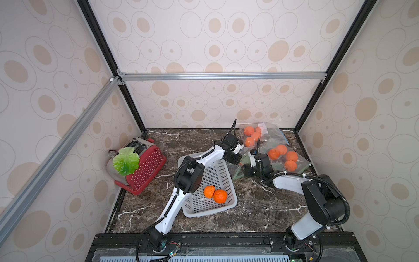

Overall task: Open the zip-top bag and take out the orange
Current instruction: Pick up the orange from the zipper food storage bag.

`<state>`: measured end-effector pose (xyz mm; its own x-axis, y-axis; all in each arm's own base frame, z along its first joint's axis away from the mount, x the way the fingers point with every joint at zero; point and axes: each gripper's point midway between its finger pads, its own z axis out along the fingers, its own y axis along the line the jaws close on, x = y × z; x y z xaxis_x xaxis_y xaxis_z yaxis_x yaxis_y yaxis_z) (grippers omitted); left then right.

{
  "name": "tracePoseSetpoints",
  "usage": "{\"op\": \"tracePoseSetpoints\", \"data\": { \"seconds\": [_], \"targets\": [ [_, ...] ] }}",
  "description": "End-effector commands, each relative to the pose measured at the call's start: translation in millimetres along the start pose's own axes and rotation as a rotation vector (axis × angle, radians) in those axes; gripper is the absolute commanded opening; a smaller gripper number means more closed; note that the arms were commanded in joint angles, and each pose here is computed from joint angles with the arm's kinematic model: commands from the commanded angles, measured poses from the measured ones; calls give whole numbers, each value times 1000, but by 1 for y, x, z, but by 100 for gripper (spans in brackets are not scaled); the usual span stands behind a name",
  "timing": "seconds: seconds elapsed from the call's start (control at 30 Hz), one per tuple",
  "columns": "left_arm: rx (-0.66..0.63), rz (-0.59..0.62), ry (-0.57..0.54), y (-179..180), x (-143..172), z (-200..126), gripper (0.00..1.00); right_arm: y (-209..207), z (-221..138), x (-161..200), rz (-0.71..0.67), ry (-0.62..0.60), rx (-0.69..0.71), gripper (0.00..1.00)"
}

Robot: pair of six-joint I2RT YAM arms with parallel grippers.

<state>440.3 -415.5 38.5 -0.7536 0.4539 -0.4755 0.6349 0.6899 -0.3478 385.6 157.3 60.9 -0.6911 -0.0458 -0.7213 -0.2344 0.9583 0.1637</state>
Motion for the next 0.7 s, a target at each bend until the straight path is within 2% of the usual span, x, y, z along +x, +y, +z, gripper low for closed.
{"op": "tracePoseSetpoints", "data": {
  "seconds": [0.0, 0.1, 0.3, 0.5, 0.53, 0.67],
  "targets": [
    [44, 28, 20, -15, 2, -4, 0, -9, -3, 6, -1, 57, 46, 59],
    [35, 30, 26, -13, 5, -2, 0, -6, -8, 7, -35, 89, 33, 57],
    [28, 37, 25, -11, 4, -2, 0, -7, -18, 7, -81, 69, 31, 57],
    [28, 48, 15, -13, 0, -3, 0, -7, -10, 6, -87, 100, 27, 45],
    [23, 39, 43, -12, 6, -4, 0, -6, -7, 8, -91, 120, 25, 43],
    [21, 39, 49, -11, 8, -2, 0, -10, -2, 10, -80, 139, 52, 41]
  ]
}}
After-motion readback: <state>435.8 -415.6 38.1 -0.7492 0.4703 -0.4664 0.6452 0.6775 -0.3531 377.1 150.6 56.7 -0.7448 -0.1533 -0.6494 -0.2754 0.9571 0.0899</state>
